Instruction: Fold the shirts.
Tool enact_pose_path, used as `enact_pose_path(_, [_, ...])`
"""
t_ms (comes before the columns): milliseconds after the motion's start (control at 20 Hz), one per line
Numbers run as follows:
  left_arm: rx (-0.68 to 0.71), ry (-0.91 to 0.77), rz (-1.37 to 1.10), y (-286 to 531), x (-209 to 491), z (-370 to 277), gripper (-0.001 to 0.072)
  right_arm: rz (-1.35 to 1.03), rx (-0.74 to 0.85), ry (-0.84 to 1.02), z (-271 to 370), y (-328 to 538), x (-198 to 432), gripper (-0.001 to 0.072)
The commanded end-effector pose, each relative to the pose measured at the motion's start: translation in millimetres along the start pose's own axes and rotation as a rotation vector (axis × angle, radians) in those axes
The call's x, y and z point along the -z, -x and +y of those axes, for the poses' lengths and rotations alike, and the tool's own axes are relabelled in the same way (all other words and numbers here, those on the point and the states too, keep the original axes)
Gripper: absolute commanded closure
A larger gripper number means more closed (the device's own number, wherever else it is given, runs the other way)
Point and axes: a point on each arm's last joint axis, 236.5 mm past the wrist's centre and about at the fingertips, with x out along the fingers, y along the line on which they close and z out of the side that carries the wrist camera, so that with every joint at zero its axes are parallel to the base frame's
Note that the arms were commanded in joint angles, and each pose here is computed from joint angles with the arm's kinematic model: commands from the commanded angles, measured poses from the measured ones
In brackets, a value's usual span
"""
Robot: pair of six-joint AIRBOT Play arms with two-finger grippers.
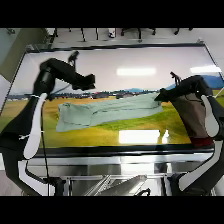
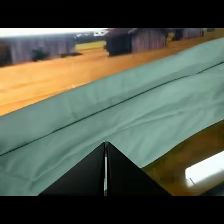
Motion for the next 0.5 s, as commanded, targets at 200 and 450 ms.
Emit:
enact_pose_path(200, [0.032, -0.191, 0.190, -167.2, 88.2, -76.2, 0.0693, -0.022, -0.042, 0.153, 100.8, 120.2, 36.6, 0.0691])
enact_pose_path(450, [0.102, -0.239, 0.285, -207.2, 122.3, -124.1, 0.0694, -0.149, -0.003, 0.240, 145.5, 173.3, 45.6, 0.0691])
